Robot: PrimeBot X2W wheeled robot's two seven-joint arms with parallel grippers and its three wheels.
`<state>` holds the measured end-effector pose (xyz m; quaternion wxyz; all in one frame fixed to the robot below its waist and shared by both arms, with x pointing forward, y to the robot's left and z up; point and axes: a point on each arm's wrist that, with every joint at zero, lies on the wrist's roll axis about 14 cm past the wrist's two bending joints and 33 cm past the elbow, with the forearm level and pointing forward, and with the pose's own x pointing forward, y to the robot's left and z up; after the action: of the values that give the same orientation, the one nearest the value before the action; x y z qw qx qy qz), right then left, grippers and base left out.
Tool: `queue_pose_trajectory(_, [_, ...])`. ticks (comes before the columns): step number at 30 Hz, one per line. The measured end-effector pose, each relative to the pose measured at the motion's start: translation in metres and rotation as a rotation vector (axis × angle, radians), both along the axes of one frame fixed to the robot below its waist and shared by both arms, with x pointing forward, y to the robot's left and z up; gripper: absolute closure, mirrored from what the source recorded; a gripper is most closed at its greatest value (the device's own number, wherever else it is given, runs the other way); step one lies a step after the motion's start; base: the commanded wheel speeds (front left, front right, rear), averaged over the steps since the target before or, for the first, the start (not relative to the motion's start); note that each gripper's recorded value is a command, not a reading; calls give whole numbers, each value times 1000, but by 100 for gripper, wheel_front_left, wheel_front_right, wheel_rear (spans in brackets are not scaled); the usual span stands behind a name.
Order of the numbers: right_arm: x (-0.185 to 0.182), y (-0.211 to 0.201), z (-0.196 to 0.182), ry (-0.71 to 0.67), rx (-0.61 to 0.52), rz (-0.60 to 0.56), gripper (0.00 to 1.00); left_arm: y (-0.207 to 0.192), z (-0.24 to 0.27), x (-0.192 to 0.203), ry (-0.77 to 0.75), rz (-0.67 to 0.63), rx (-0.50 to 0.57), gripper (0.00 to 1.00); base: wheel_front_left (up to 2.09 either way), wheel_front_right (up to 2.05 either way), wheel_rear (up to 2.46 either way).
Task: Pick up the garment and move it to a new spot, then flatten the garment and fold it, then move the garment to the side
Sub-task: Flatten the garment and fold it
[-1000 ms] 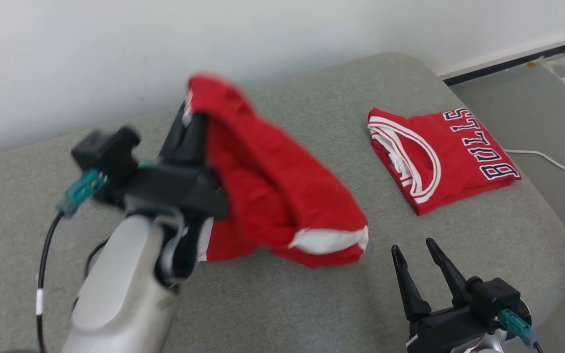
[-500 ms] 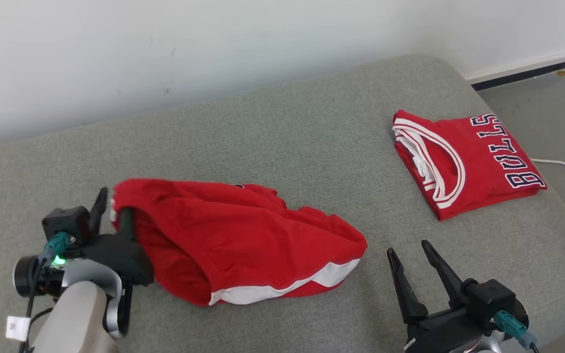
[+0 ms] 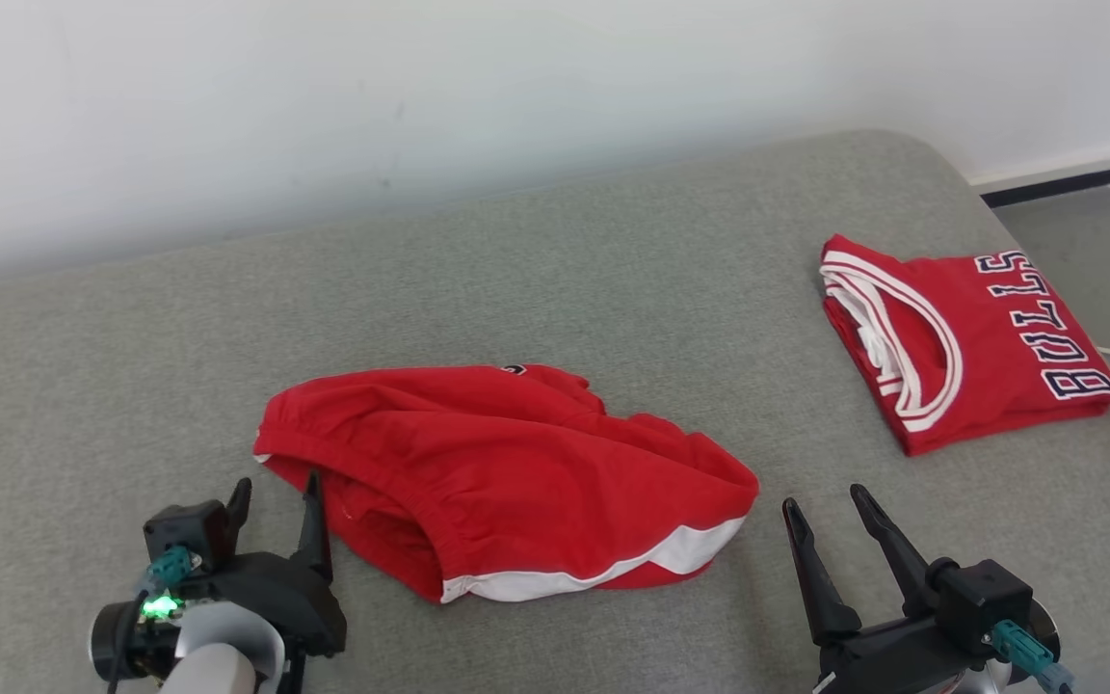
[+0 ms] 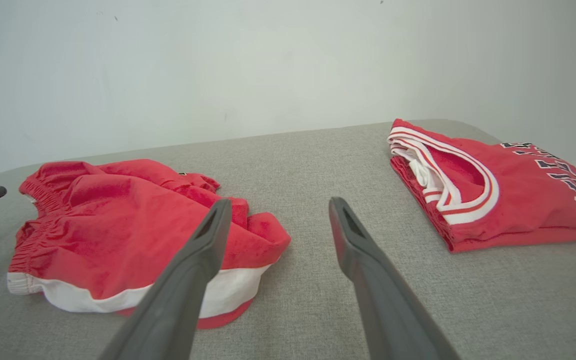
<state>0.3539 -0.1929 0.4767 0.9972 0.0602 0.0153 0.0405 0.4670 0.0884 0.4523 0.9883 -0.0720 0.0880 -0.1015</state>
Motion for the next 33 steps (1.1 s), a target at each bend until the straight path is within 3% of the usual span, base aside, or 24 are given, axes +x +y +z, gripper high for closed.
queue_pose_trajectory(7, [6,13,4,-16,8,36,0,-7,4,-24,-1,-13,-82,0,0,0,0])
queue_pose_trajectory(15, [5,15,8,-29,7,46,0,-60,9,-49,94,-181,-202,0,0,0,0])
queue_pose_trajectory(29, [-3,-1,3,-10,7,-10,0,-95,-15,-52,260,-233,-184,0,0,0,0])
queue_pose_trajectory(30, [-4,-2,2,-8,8,-13,0,-95,-16,-50,265,-227,-184,20,0,0,0])
queue_pose_trajectory(31, [-4,-3,2,-5,7,-16,0,-96,-18,-50,270,-226,-184,48,0,0,0])
queue_pose_trajectory(32, [-4,-3,1,-3,8,-18,0,-97,-19,-50,273,-228,-185,87,0,0,0])
queue_pose_trajectory(33, [-4,-4,0,-2,8,-20,0,-99,-19,-50,275,-235,-187,100,0,0,0])
